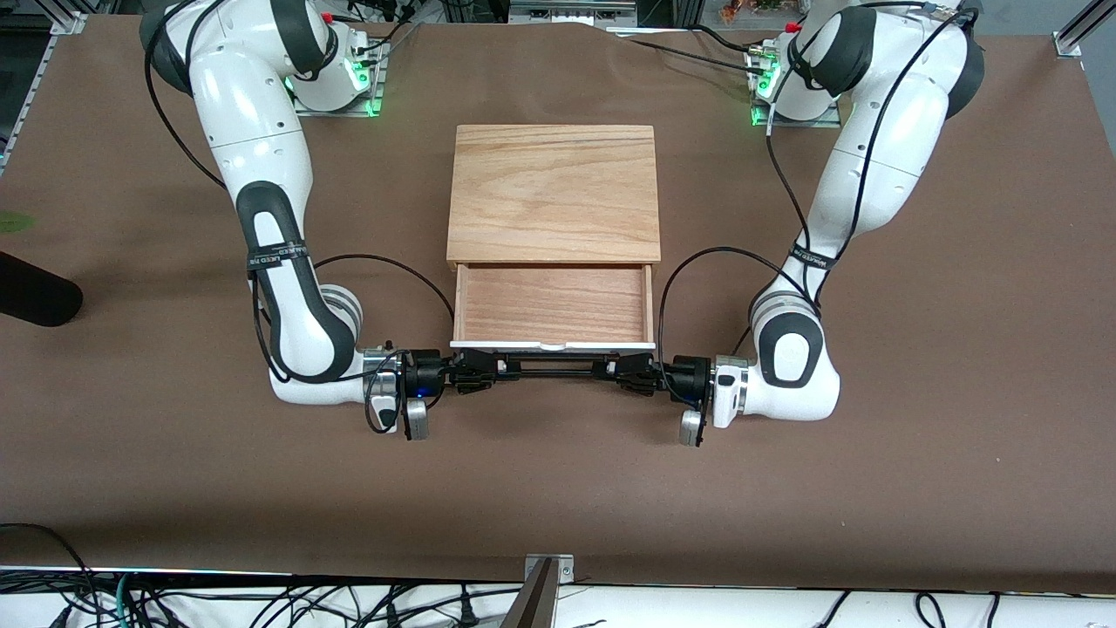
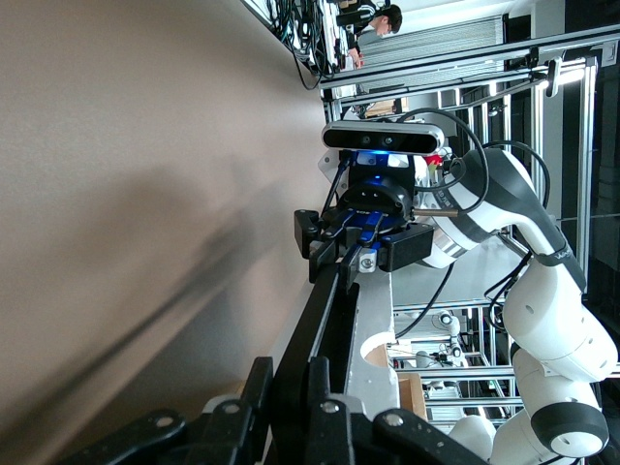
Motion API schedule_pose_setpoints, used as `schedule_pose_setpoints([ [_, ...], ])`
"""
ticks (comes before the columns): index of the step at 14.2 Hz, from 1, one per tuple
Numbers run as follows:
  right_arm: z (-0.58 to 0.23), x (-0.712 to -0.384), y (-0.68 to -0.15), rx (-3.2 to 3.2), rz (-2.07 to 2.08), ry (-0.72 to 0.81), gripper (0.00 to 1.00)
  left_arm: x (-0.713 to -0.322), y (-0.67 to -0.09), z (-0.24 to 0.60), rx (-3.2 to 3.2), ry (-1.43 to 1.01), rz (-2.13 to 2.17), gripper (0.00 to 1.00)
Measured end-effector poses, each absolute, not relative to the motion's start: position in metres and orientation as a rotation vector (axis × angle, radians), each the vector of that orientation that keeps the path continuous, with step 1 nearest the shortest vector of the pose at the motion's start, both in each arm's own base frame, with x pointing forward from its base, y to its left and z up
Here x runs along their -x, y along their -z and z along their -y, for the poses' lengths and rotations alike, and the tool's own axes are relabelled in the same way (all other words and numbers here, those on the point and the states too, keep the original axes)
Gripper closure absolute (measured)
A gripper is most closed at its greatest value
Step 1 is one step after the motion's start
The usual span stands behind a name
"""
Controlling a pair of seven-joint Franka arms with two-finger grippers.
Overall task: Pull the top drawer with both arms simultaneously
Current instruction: 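Open the left gripper off the handle while the right gripper releases it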
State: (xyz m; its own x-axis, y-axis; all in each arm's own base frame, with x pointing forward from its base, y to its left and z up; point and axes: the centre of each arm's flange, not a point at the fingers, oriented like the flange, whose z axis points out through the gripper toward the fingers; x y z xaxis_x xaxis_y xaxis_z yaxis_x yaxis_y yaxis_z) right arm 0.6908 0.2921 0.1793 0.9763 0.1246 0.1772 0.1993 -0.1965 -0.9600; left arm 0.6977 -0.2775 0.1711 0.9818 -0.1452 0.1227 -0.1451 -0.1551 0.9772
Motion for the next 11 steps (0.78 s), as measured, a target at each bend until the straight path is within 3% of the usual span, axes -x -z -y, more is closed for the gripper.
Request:
schedule_pose_setpoints([
  [4, -0.292, -0.691, -0.178, 1.769, 0.232, 0.062, 0.81, -0.698, -0.171, 0.278, -1.735, 0.003, 0.215, 0.81],
  [6, -0.289, -0.691, -0.178, 1.761, 0.234, 0.047, 0.78, -0.711, -0.172, 0.257, -1.781, -0.044, 0.181, 0.66],
  [11, -0.279, -0.693, -0.178, 1.758, 0.232, 0.035, 0.26, -0.72, -0.159, 0.228, -1.818, -0.068, 0.141, 0.18],
])
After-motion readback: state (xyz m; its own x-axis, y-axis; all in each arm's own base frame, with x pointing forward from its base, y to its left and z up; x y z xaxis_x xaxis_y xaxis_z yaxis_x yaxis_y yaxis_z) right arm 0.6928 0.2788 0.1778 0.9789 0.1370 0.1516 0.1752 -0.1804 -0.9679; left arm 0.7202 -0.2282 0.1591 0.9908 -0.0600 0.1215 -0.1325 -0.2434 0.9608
